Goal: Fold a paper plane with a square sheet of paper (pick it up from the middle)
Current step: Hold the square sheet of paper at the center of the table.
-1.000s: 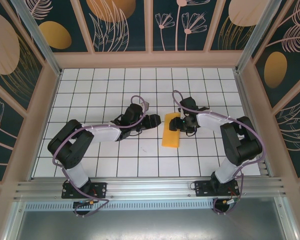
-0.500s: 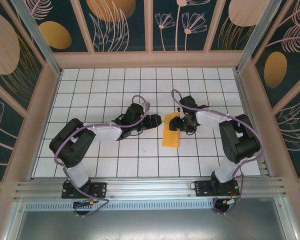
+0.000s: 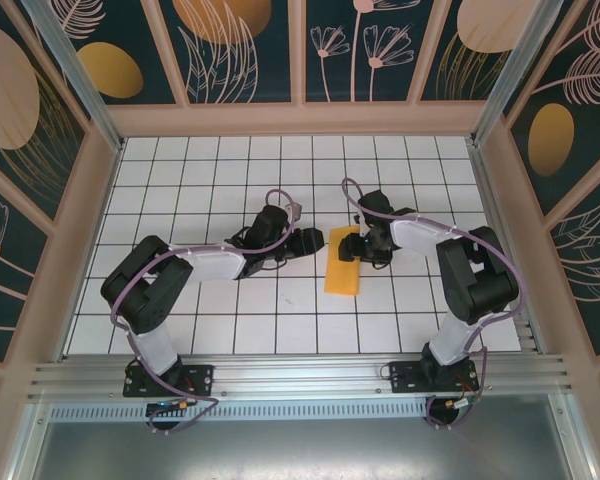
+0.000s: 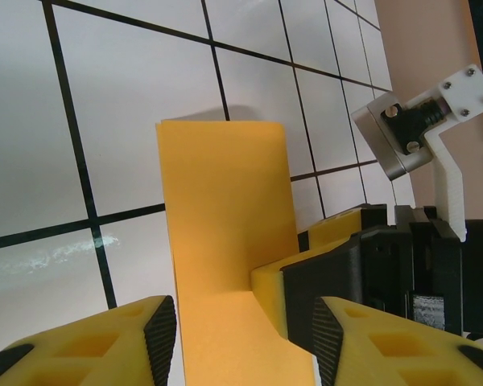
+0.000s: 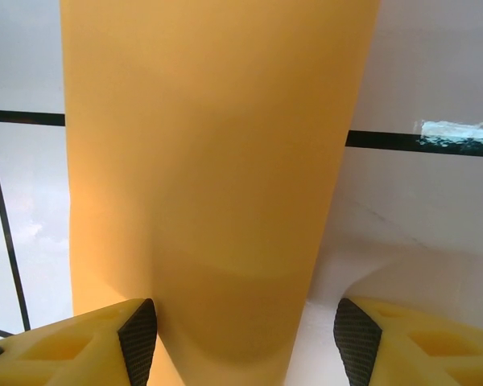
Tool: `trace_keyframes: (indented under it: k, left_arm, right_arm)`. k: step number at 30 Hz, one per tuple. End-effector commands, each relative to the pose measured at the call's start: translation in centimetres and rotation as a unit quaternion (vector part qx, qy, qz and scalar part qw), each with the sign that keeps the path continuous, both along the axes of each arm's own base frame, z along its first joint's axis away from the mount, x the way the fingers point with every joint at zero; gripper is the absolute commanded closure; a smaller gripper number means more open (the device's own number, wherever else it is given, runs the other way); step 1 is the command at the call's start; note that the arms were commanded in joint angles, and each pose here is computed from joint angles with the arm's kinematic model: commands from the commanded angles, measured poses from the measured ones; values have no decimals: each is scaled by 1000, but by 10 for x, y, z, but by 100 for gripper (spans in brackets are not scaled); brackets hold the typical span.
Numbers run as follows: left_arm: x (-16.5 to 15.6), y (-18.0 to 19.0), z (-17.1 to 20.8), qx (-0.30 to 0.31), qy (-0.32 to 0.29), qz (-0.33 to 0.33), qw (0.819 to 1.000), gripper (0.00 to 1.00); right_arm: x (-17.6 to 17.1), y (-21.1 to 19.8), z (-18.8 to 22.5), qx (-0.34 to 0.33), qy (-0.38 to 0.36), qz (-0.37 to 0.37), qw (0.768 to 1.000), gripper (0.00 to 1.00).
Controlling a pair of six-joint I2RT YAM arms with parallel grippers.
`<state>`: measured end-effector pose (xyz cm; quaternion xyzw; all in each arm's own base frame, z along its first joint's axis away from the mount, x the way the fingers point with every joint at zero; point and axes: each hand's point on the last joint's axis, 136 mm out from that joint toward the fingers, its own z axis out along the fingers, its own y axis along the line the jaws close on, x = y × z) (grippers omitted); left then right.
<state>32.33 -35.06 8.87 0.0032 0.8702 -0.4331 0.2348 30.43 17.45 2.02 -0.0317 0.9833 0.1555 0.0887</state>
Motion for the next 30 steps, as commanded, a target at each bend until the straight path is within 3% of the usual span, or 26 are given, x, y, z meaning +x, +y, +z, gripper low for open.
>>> trace_keyframes:
  k: [1,8,15,23,30]
  left_arm:
    - [0,-8,3,-9,4,-8,1000,49]
    - [4,-11,-5,1,21,-5,1000,58]
    - [11,-21,-15,1,47,0,999,89]
    - [6,-42,-37,17,76,-19,997,99]
    - [3,-46,-55,32,95,-20,995,100]
  right_arm:
    - [-1,-8,-21,-28,15,3,1000,35]
    - [-4,-9,-26,-29,19,4,999,35]
    - [-5,-9,-27,-28,19,4,999,35]
    - [-5,-9,-28,-28,21,2,999,35]
    - [-6,-8,-29,-25,22,2,999,35]
